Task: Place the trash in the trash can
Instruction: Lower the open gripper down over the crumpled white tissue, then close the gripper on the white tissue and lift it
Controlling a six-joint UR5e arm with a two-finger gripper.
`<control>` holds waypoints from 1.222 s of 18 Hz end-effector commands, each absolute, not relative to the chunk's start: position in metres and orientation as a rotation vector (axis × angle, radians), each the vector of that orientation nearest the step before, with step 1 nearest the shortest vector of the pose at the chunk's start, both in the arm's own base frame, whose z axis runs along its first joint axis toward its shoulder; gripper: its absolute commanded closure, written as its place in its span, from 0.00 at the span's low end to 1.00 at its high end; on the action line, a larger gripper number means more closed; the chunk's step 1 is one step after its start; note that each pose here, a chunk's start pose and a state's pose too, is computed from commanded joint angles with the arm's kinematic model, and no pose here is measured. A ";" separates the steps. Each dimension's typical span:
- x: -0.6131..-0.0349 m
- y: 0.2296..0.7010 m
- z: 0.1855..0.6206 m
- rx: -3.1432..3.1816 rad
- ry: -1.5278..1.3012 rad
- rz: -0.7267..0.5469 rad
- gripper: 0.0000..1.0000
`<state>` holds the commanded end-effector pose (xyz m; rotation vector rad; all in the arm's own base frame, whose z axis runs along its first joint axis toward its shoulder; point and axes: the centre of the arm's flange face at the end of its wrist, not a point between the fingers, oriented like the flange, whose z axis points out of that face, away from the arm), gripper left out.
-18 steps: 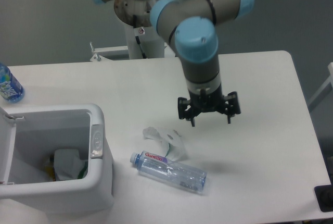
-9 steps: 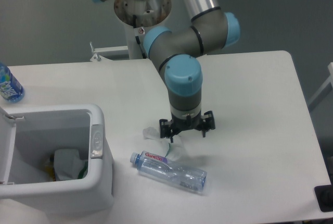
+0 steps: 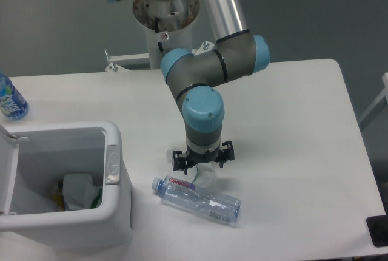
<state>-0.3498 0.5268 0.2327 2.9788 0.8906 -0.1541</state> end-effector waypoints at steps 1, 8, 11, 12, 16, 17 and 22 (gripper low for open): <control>-0.346 0.522 0.229 2.951 0.864 -0.202 0.56; -0.342 0.516 0.234 2.944 0.801 -0.237 1.00; -0.344 0.510 0.263 3.005 0.676 -0.277 1.00; -0.346 0.506 0.292 3.049 0.661 -0.316 1.00; -0.384 0.501 0.419 3.325 0.750 -0.359 1.00; -0.395 0.494 0.441 3.379 0.802 -0.340 1.00; -0.401 0.497 0.529 3.504 1.280 -0.171 1.00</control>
